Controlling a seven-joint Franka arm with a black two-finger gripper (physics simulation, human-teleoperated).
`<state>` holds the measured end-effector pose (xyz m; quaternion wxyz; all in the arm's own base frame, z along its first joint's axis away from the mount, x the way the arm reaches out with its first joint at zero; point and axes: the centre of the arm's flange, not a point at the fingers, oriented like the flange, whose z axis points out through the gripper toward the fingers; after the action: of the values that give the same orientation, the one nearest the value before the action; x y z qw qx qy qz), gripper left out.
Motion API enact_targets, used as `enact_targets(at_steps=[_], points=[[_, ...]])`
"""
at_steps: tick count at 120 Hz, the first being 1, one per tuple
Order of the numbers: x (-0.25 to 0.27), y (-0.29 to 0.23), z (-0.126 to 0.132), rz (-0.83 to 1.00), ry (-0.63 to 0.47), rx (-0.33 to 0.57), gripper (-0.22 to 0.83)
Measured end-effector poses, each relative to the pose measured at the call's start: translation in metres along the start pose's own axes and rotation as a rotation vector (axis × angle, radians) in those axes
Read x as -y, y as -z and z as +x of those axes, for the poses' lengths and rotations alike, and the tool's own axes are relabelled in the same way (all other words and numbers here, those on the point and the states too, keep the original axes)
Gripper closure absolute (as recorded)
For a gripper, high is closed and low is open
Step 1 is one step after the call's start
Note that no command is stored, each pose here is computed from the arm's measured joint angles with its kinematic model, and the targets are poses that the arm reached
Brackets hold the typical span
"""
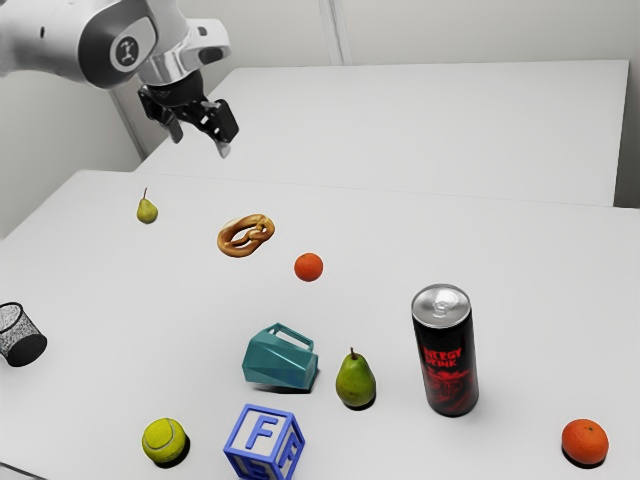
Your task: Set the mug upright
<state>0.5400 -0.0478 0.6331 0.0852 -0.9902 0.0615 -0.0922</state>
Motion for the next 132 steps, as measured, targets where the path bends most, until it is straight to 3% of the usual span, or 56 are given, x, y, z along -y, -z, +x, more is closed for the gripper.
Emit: enact_targets(at_steps=[32,56,81,113,132], points=[[-0.003,-0.023,-0.004,-0.023,0.010,0.027,0.00],[0.045,-0.080,-0.024,-0.232,0.210,0.133,0.00],[0.044,-0.151,-0.052,-0.413,0.325,0.275,0.00],[0.040,-0.232,-0.092,-0.555,0.424,0.441,0.00],[0.036,-0.269,-0.101,-0.624,0.459,0.504,0.00]])
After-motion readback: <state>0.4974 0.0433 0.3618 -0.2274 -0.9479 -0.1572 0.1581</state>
